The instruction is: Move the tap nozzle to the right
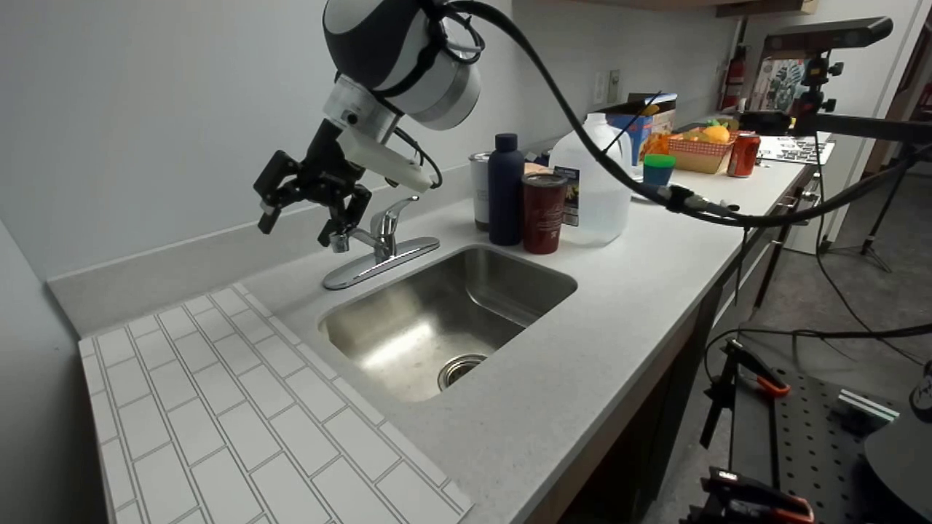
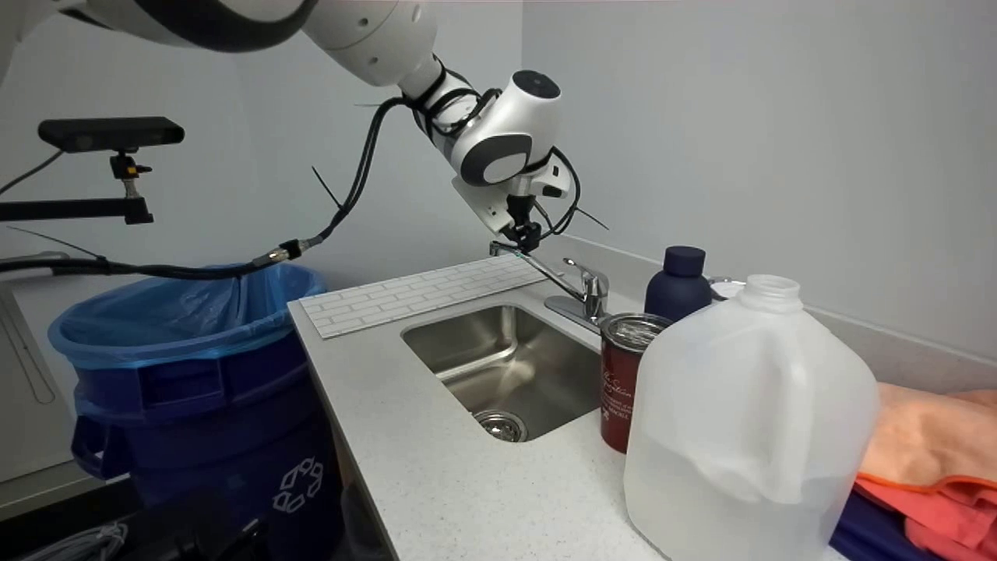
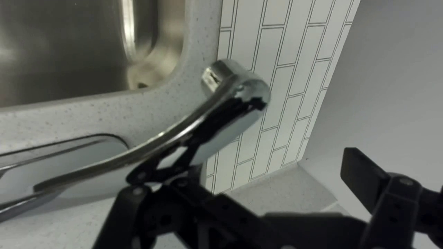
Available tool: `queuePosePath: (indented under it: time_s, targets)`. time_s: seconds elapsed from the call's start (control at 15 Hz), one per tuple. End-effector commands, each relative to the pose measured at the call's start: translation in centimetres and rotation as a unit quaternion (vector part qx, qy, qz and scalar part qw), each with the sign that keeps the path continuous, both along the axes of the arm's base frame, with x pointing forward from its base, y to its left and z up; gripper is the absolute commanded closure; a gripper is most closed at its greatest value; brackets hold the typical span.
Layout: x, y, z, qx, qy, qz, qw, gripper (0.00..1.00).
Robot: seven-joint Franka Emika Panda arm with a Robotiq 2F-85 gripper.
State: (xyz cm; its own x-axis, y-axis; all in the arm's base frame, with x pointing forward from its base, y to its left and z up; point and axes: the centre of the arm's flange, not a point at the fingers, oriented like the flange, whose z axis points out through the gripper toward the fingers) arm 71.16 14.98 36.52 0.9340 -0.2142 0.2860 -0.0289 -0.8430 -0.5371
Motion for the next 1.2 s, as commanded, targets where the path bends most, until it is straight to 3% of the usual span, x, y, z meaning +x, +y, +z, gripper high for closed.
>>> queuePosePath:
  time_s: [0.0, 0.47, 0.67, 0.93, 1.13]
  targets:
    - [-6.4, -1.1, -0.1, 0.002, 0.061, 0.020, 0.9979, 0.00]
    - [-11.9, -2.0, 1.1, -0.022, 0.128, 0.056, 0.9899, 0.00]
    - [-13.7, -3.1, 0.0, -0.043, 0.157, 0.061, 0.9848, 0.00]
    - [-14.0, -5.3, -1.6, -0.108, 0.128, 0.047, 0.9847, 0.00]
    - [-14.2, -5.6, -1.6, -0.130, 0.104, 0.047, 0.9849, 0.00]
